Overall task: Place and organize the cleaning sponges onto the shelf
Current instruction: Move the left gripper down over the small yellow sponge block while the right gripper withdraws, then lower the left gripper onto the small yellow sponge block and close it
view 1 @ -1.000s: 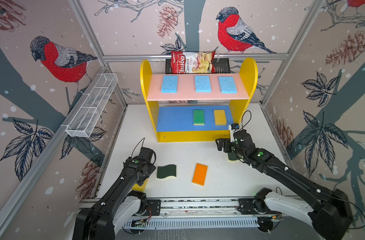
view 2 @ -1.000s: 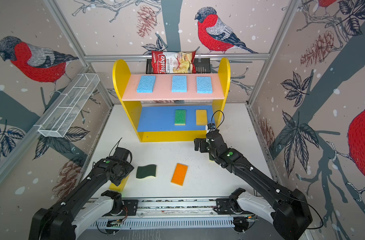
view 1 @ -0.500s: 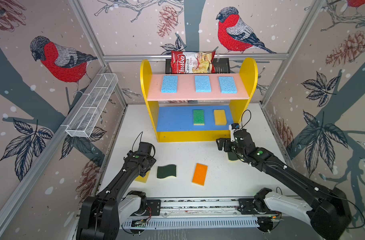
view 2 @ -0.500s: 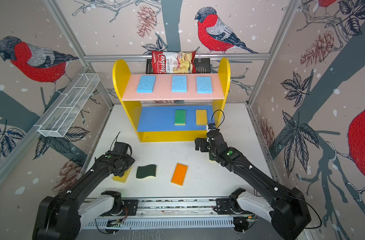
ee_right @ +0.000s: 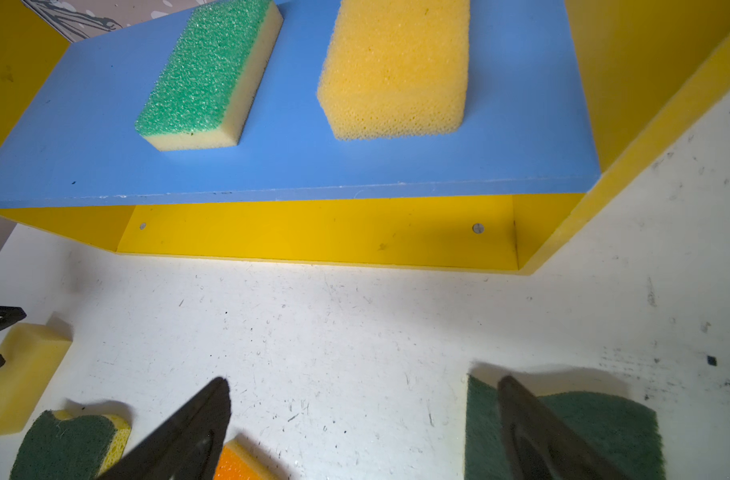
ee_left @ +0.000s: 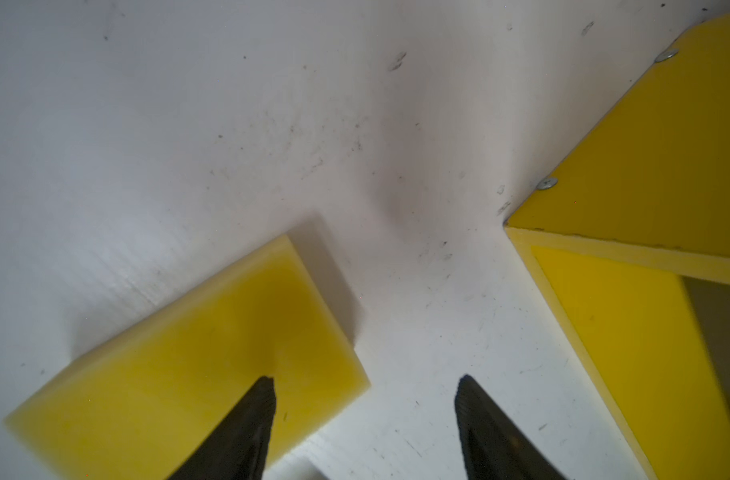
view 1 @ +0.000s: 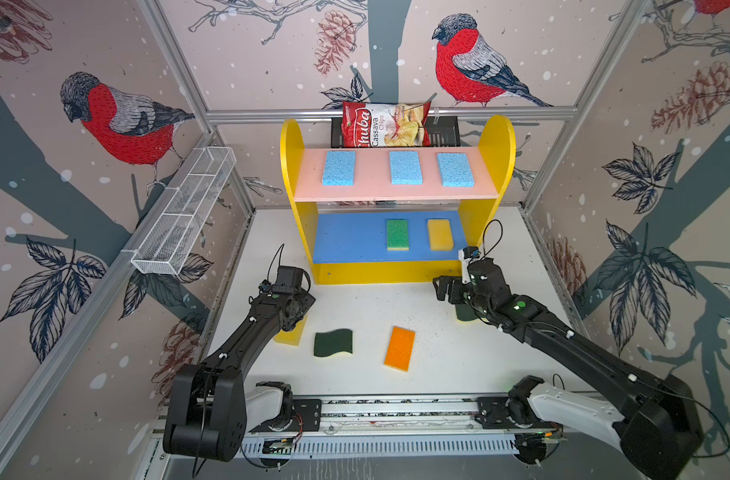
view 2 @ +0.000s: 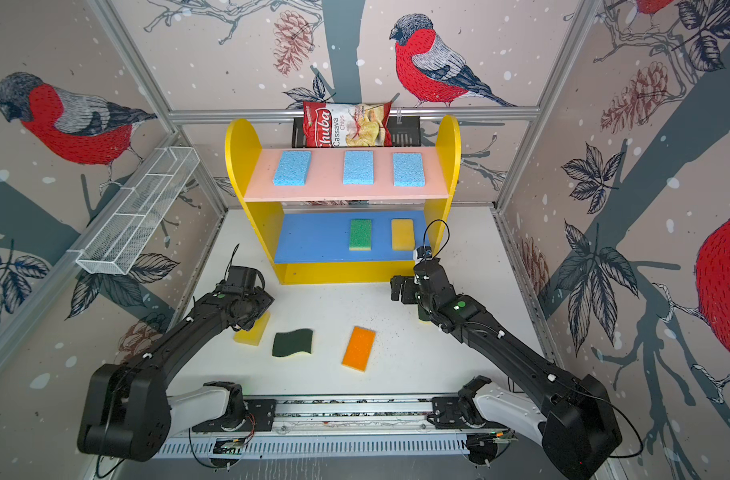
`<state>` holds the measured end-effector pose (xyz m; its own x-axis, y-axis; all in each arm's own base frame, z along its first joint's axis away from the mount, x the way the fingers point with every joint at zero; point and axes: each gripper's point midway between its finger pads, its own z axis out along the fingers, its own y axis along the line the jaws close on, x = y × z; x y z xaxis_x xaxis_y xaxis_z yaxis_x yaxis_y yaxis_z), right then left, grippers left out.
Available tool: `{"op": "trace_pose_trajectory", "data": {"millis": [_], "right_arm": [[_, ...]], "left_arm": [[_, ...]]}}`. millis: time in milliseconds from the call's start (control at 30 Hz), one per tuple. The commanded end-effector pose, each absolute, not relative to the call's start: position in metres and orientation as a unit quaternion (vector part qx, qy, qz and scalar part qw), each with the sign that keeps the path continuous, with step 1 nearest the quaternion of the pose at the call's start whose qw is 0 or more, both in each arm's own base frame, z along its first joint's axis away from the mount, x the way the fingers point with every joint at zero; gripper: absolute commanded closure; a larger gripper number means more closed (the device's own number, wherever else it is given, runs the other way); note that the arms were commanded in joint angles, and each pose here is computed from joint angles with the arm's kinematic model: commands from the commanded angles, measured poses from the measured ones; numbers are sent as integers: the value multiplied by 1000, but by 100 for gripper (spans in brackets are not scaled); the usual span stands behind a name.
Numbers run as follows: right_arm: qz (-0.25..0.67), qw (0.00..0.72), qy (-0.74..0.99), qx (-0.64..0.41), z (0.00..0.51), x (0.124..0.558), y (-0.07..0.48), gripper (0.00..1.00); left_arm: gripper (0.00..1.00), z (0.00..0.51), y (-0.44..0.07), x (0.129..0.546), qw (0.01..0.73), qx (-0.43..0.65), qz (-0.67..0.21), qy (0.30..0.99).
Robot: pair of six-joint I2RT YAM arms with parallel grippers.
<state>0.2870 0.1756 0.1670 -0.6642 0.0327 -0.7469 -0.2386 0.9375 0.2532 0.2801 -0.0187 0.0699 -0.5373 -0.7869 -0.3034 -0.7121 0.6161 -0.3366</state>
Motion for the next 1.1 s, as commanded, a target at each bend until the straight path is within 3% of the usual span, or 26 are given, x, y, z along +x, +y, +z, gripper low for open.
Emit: {"op": "trace_pose_trajectory", "data": {"millis": [0,200,533,1067], "right_arm": [[173,410,894,-51,170,287,175,1],[183,411,892,-49,175,286,177,0],[207,405,889,-50,179,278,181,1],[203,395,894,-53,169,283,185,0]], "left_arm": [[26,83,-15,281,215,-397,-65,890],[18,104,6,259,234,-416,-18,878],[20,86,47,235,253,-468,-38,846],[19,52,45,240,255,-456,-76,849]]}}
